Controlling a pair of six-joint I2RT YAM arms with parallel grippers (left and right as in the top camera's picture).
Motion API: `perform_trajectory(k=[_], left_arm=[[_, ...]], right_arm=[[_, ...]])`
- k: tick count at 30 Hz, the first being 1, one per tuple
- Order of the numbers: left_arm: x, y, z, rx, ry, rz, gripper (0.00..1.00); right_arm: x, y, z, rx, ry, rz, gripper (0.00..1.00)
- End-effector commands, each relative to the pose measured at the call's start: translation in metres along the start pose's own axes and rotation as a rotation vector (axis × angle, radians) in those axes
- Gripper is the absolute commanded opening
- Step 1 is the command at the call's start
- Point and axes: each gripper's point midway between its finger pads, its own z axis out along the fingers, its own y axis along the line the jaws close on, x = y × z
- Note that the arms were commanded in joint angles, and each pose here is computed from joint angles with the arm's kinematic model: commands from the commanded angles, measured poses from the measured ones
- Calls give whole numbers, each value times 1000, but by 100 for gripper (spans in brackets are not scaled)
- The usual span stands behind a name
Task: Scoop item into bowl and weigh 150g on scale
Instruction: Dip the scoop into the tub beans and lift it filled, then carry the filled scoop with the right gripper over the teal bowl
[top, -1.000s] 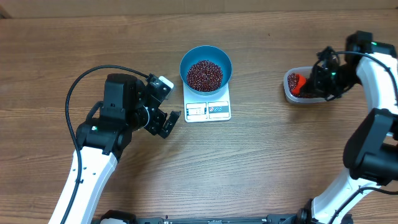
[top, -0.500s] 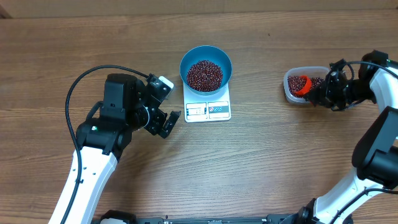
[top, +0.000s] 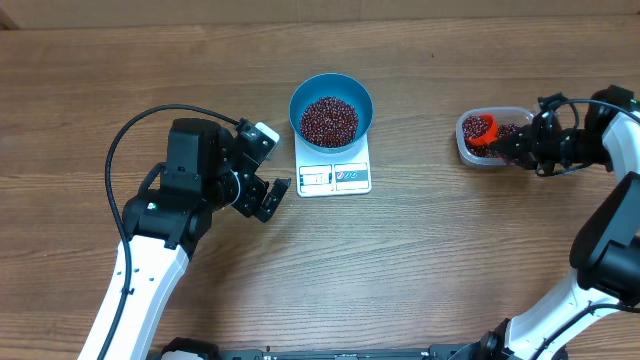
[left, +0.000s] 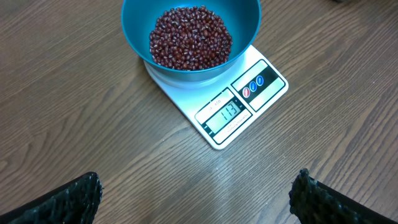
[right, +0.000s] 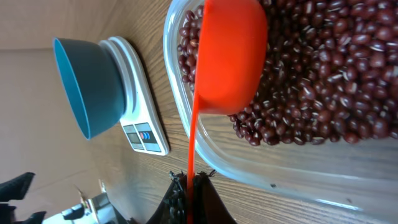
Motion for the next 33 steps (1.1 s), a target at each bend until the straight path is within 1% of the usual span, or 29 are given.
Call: perform_trajectory(k=[1, 7, 9, 13, 18, 25, 33], left_arm=[[-4, 4, -1, -13, -6, -10, 100], [-4, 4, -1, -13, -6, -10, 99], [-4, 4, -1, -13, -6, -10, 100], [-4, 4, -1, -13, -6, -10, 100], [-4, 4, -1, -13, -6, -10, 100], [-4, 4, -1, -13, -6, -10, 100], [-4, 4, -1, -13, -6, -10, 100]], right_arm=[[-3, -3, -8, -46, -26, 17, 4], [-5, -17, -25, -47, -65, 59, 4], [-4, -17, -29, -64, -71, 44, 4], [-2, -7, -36, -146, -88, -3, 4], [1, -2, -40, -184, -93, -28, 4], [8, 21, -45, -302, -103, -106, 4], [13, 42, -37, -353, -74, -149, 4]])
